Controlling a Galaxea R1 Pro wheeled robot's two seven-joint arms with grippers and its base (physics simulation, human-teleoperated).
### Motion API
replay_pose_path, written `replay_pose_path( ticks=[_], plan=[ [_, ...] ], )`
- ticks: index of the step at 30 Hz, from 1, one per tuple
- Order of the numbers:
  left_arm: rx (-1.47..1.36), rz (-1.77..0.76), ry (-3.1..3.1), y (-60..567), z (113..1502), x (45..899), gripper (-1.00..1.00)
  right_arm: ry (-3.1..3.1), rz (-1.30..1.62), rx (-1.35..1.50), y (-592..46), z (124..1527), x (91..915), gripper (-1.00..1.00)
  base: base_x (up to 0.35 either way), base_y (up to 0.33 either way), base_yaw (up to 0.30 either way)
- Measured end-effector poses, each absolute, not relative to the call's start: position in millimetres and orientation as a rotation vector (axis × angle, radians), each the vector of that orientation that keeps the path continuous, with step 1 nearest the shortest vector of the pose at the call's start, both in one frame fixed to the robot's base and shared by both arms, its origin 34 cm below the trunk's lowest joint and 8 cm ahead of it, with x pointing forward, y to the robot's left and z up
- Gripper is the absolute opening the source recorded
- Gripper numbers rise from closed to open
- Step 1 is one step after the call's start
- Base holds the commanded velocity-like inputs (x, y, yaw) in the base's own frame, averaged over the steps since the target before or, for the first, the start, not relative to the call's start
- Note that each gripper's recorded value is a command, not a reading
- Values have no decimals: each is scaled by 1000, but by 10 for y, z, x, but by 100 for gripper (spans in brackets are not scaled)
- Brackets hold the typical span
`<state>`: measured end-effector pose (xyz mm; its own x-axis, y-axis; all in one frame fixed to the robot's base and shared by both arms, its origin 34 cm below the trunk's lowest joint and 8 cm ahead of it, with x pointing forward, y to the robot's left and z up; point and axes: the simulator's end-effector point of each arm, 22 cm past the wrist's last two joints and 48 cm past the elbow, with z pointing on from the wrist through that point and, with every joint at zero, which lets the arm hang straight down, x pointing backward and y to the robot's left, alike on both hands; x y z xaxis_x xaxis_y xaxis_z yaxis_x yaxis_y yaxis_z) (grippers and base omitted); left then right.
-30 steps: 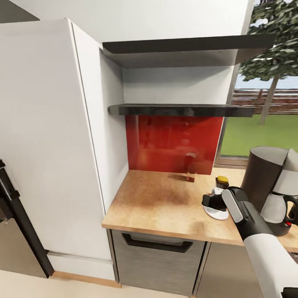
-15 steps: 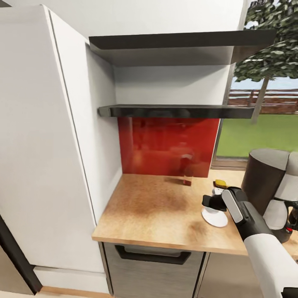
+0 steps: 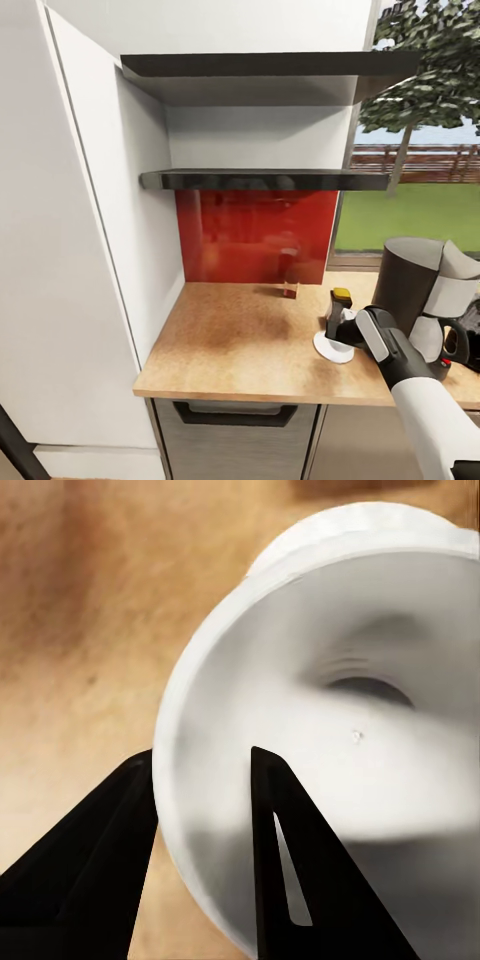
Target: Set up a coffee station on the kitchen countertop: keep the coffee maker on the countertop, move the bottle of coffee from the kitchen shelf to the counter next to the coffee maker, place a paper coffee filter on top of the coffee maker, put the saucer next to the coffee maker with the coffee cup on the saucer, and place the electric kettle next to the coffee maker.
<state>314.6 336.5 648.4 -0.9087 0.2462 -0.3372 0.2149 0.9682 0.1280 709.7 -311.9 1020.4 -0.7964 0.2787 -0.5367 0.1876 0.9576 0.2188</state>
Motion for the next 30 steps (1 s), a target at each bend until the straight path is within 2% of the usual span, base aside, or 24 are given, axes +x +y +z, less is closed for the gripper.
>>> replay_pose_path(
  ticks=[19, 30],
  plan=[
    [335, 124, 2764, 3366, 6478, 3123, 100, 2563, 212, 348, -3116, 10009, 7015, -100, 90, 0, -4],
    [336, 123, 2772, 3366, 6463, 3064, 100, 2602, 215, 364, -3121, 9859, 6941, -100, 12, 0, 0]
  ],
)
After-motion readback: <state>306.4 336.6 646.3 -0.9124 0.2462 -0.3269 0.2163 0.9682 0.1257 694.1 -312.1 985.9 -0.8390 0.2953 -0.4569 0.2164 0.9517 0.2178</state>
